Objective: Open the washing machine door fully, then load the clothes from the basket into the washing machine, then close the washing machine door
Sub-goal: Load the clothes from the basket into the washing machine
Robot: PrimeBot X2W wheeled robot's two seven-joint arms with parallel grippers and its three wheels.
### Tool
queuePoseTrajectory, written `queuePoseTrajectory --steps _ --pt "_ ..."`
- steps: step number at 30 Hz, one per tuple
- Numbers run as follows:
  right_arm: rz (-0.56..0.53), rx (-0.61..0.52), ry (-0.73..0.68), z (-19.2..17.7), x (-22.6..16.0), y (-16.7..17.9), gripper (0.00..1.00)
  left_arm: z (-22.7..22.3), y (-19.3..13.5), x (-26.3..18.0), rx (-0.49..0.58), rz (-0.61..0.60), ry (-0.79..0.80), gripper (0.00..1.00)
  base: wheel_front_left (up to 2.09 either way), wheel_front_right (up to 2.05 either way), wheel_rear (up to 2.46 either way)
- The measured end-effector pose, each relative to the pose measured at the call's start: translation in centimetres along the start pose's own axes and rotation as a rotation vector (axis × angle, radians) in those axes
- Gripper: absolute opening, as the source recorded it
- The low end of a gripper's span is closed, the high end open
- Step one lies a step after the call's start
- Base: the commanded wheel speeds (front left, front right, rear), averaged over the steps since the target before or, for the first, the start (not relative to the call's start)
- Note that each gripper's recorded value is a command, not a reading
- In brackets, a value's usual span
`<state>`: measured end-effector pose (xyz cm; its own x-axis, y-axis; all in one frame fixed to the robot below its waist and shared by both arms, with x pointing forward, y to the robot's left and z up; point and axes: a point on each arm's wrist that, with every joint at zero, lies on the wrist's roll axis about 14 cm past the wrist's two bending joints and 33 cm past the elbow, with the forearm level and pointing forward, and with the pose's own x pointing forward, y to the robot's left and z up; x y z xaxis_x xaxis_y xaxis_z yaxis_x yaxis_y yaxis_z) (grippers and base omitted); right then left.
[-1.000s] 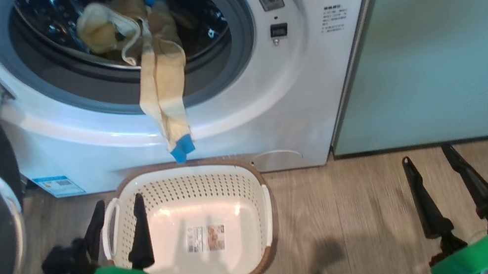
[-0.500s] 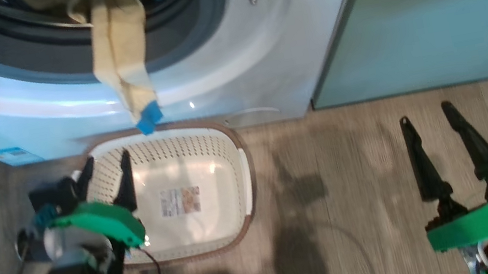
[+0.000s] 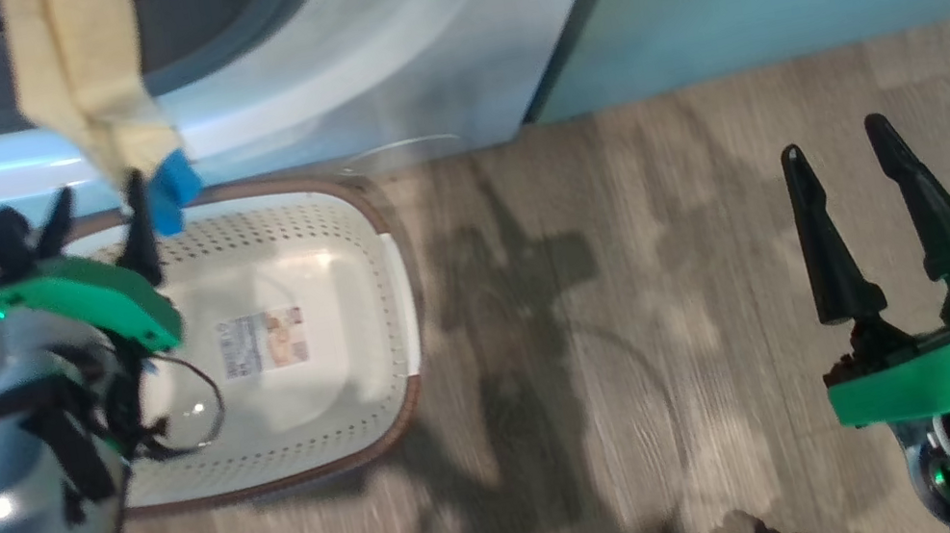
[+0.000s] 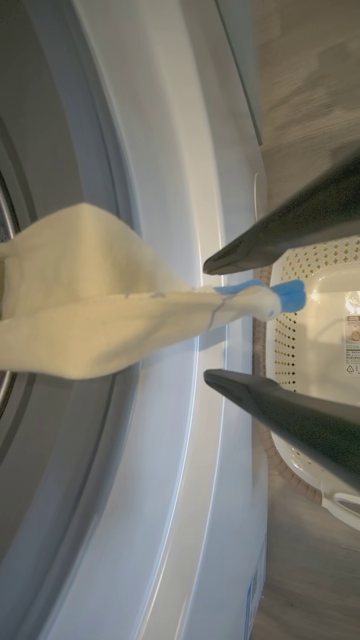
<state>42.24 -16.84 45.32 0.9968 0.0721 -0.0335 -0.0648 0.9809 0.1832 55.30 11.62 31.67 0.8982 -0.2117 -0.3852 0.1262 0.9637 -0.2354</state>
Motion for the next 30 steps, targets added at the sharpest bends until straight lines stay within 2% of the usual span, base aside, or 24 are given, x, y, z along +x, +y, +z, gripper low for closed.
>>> queuePoseTrajectory --steps 3,4,6,12,22,26,30 --pt "-0.017 0.003 0.009 -0.3 0.1 -0.6 1.00 -0.5 0.1 1.5 -0.007 -0.004 0.019 1.00 0.00 0.00 0.00" --pt "-0.022 0.002 0.010 -0.3 0.1 -0.8 1.00 -0.6 0.2 1.9 -0.006 -0.003 0.024 0.83 0.00 0.00 0.00" --pt "-0.030 0.004 0.013 -0.4 0.1 -1.1 1.00 -0.9 0.1 2.7 -0.012 -0.006 0.036 0.00 0.00 0.00 0.00" --pt "-0.041 0.008 0.017 -0.5 0.0 -1.4 1.00 -1.2 0.0 3.4 -0.015 -0.012 0.055 0.00 0.00 0.00 0.00" --pt "-0.010 0.013 -0.008 0.1 0.6 -0.4 1.00 -0.3 0.0 1.8 -0.011 -0.029 0.043 0.00 0.00 0.00 0.00" --pt "0.012 0.012 -0.014 0.2 0.8 0.3 1.00 1.0 0.1 1.0 0.001 -0.041 0.020 0.00 0.00 0.00 0.00" --pt "0.035 0.016 -0.030 0.7 0.9 1.1 1.00 4.3 0.1 0.2 0.046 -0.073 -0.027 0.00 0.00 0.00 0.00"
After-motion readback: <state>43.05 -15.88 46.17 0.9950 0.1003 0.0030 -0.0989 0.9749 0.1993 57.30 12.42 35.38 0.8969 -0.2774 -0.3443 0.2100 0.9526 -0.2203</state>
